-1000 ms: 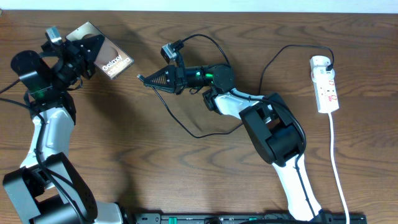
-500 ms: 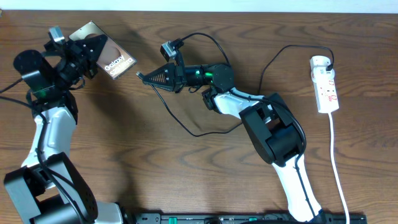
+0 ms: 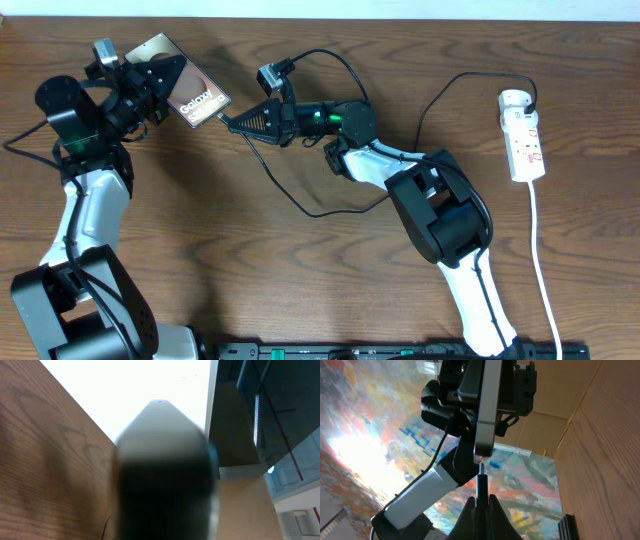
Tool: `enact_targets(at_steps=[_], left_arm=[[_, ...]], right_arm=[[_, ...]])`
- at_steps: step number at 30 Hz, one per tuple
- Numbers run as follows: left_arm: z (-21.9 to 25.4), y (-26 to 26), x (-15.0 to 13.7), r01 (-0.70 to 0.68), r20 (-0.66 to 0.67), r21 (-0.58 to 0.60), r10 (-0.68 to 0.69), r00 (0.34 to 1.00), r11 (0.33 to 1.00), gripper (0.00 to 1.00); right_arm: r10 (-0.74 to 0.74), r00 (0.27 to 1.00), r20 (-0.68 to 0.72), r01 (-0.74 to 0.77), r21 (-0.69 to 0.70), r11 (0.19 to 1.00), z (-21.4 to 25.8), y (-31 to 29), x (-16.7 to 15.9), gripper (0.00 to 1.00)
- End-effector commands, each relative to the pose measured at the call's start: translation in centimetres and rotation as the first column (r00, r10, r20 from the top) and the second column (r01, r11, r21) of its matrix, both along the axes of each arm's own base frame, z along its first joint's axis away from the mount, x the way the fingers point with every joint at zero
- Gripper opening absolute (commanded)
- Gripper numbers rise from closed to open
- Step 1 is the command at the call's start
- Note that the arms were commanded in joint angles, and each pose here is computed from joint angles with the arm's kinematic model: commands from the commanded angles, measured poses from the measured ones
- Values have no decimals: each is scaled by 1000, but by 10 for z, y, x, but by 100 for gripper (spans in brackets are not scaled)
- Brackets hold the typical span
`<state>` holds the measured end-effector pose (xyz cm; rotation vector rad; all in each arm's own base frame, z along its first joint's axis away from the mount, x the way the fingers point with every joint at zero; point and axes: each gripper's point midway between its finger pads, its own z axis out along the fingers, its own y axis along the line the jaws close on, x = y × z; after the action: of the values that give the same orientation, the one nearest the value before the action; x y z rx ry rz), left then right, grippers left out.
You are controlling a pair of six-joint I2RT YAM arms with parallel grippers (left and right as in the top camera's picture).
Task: Plug charger to phone and switch on socket
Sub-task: 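Hold the phone with the left gripper while the right gripper hovers near the plug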
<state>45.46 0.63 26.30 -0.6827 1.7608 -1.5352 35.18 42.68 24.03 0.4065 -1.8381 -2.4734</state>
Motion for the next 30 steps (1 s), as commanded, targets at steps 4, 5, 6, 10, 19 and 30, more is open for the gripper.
enact_targets(at_steps=[4, 5, 6, 10, 19, 30], left_arm=[[5, 0, -1, -2, 31, 23, 2, 1000, 1000, 7], [5, 0, -2, -2, 31, 23, 1, 1000, 1000, 8], [5, 0, -2, -2, 31, 23, 1, 1000, 1000, 7], [5, -2, -2, 3, 31, 23, -4, 1000, 1000, 8], [5, -9, -1, 13, 36, 30, -14, 999, 999, 8], [5, -10, -2, 24, 38, 31, -25, 999, 999, 7]], right_arm=[[7, 999, 38, -9, 47, 999, 16, 5, -9, 1], [7, 999, 37, -9, 47, 999, 16, 5, -9, 1], [7, 999, 37, -9, 47, 999, 16, 5, -9, 1], [7, 999, 38, -9, 47, 999, 16, 5, -9, 1], [9, 999, 38, -11, 47, 999, 16, 6, -9, 1], [9, 999, 38, -11, 47, 999, 16, 6, -9, 1]])
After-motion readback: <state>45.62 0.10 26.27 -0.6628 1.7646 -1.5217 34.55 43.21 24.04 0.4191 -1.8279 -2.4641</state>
